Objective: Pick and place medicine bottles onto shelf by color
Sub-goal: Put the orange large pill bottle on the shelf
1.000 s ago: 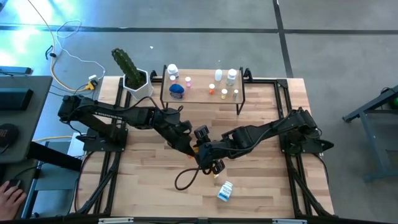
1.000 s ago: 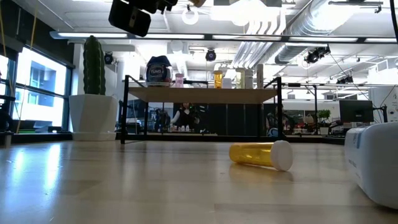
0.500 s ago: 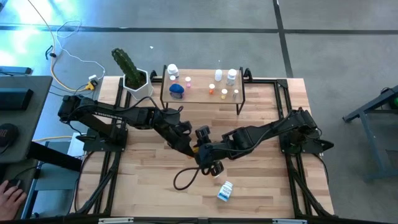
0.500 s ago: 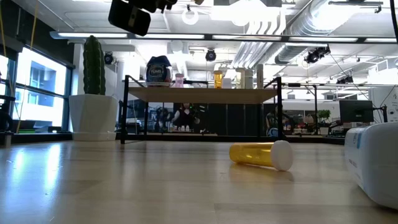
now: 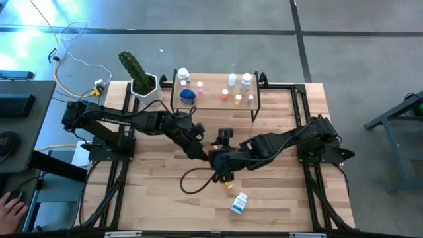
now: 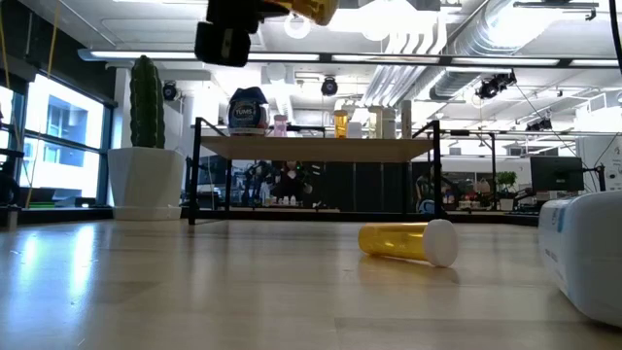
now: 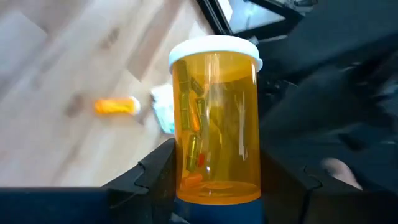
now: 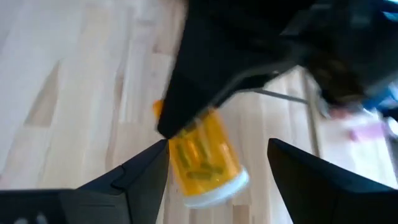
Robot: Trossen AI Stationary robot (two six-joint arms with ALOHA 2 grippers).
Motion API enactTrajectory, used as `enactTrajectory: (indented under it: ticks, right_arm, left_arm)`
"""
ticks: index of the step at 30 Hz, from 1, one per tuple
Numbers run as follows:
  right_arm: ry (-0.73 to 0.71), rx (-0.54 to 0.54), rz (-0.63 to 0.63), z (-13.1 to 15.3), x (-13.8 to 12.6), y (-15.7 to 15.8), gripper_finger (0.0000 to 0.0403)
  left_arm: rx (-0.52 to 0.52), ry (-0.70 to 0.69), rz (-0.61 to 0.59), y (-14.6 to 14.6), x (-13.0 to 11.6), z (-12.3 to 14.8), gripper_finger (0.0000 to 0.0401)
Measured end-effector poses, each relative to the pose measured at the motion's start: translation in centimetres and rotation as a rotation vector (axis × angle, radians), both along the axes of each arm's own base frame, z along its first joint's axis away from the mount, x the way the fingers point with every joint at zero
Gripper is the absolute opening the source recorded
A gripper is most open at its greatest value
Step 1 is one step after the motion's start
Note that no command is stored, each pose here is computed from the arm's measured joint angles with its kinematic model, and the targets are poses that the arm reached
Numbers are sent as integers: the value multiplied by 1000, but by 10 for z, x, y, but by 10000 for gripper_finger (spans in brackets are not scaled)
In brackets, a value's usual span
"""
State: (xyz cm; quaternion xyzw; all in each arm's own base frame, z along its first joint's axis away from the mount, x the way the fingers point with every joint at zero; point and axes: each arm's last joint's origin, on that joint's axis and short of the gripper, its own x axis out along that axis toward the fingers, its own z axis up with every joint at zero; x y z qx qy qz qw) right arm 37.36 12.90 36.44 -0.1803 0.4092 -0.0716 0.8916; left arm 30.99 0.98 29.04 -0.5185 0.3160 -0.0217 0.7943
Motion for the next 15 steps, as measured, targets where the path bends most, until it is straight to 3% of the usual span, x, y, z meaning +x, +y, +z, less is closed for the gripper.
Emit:
enactTrajectory:
  ticks: [10, 15]
  right_arm:
    - [-138, 188, -253, 44, -15, -11, 261]
    - [-225, 283, -363, 66, -20, -23, 261]
  left_arm:
    - [152, -69, -35, 16, -1, 1, 173]
    - [285, -106, -49, 21, -1, 1, 172]
